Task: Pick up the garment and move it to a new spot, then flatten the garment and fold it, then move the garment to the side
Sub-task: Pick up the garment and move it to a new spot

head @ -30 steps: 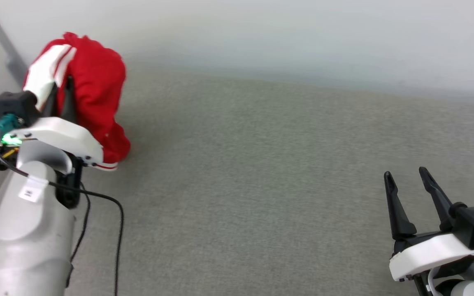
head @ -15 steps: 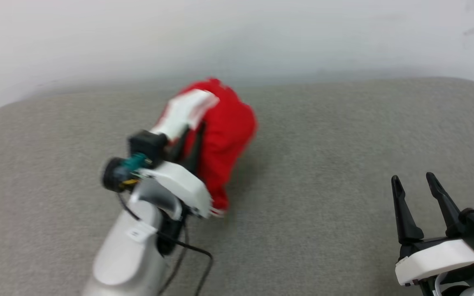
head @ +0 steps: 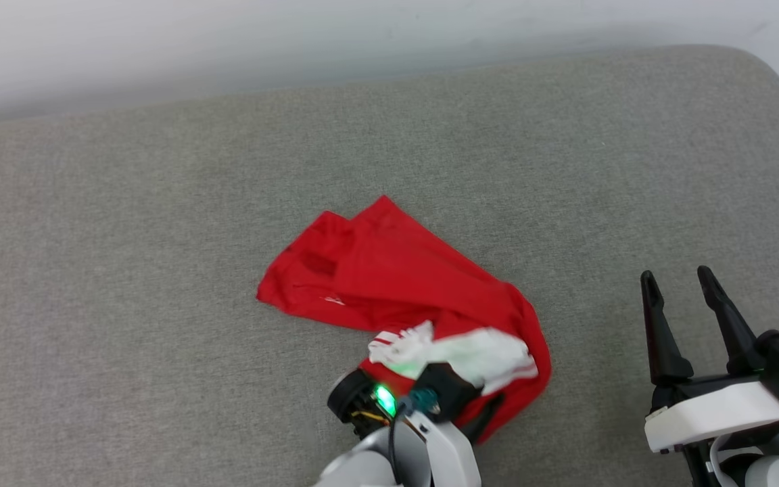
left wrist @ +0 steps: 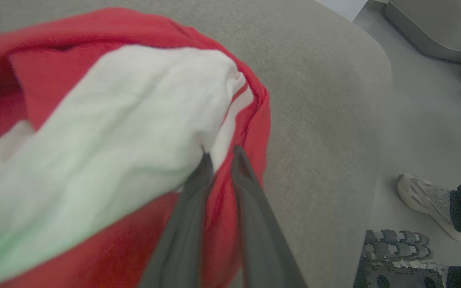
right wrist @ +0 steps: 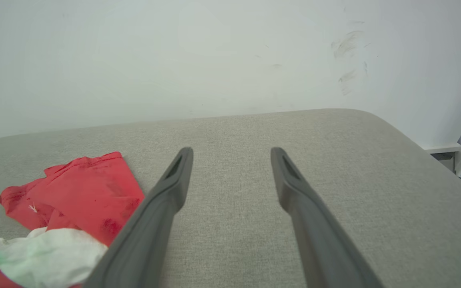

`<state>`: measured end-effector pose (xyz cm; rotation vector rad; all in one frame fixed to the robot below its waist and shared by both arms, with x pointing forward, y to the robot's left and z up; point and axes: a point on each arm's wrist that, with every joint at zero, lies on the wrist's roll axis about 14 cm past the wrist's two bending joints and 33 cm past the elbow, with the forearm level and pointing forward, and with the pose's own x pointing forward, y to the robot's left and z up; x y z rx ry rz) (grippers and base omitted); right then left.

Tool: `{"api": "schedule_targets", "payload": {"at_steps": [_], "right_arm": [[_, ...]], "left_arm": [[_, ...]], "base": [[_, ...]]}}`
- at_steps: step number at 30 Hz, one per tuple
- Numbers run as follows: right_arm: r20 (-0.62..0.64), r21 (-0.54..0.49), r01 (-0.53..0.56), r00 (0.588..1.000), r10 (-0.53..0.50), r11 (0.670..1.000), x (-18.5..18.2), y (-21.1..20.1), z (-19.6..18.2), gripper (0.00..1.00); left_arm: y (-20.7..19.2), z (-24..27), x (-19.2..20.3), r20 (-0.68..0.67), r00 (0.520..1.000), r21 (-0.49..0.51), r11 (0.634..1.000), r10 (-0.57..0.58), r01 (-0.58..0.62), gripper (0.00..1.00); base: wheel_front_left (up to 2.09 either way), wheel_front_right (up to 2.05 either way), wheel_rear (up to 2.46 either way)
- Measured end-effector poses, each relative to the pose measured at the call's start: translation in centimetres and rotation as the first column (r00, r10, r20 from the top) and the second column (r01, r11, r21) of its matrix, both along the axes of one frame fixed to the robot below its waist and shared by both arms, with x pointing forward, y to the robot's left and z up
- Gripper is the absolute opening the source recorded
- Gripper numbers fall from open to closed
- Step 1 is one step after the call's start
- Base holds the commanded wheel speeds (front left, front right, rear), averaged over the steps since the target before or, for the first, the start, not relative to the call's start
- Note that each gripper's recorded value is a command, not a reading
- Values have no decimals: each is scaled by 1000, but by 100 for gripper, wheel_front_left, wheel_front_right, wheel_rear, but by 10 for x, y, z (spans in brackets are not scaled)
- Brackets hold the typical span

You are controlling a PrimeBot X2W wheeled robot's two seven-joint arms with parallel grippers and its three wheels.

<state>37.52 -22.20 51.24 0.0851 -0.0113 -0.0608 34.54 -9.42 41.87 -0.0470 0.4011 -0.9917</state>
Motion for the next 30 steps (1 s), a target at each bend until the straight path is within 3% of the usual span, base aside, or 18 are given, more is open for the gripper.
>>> {"api": "schedule_targets", "payload": {"at_steps": [1,2,4,5,12,19,23,30], "right_arm": [[-5,0,1,1000,-1,1000,1,0,-2,100],[-4,0,0,1000,0,1000,3,0,-2,100],[0,-2,-11,1000,11,1000,7,3,-1,100],[1,-4,-17,1000,17,1000,8,5,-1,100],[17,-11,-53,998,53,999,12,16,6,100],[31,-18,-84,996,85,996,9,27,15,100],[39,-24,-100,994,101,995,6,32,21,100],[42,-23,-124,991,125,992,-2,40,26,100]], "left_arm": [[-2,-5,-7,-15,1000,8,1000,-21,22,0],[-2,-9,-12,-22,999,14,999,-36,36,9],[-2,-11,-18,-29,999,11,999,-46,46,77],[-1,-11,-19,-26,999,9,999,-47,47,100],[7,28,1,93,995,-107,994,35,-25,100],[37,77,29,214,949,-225,957,230,-181,100],[73,93,46,228,897,-269,910,378,-316,100],[144,115,62,270,763,-309,803,588,-509,100]], "base": [[0,0,0],[0,0,0],[0,0,0],[0,0,0],[0,0,0],[0,0,0],[0,0,0],[0,0,0]]}}
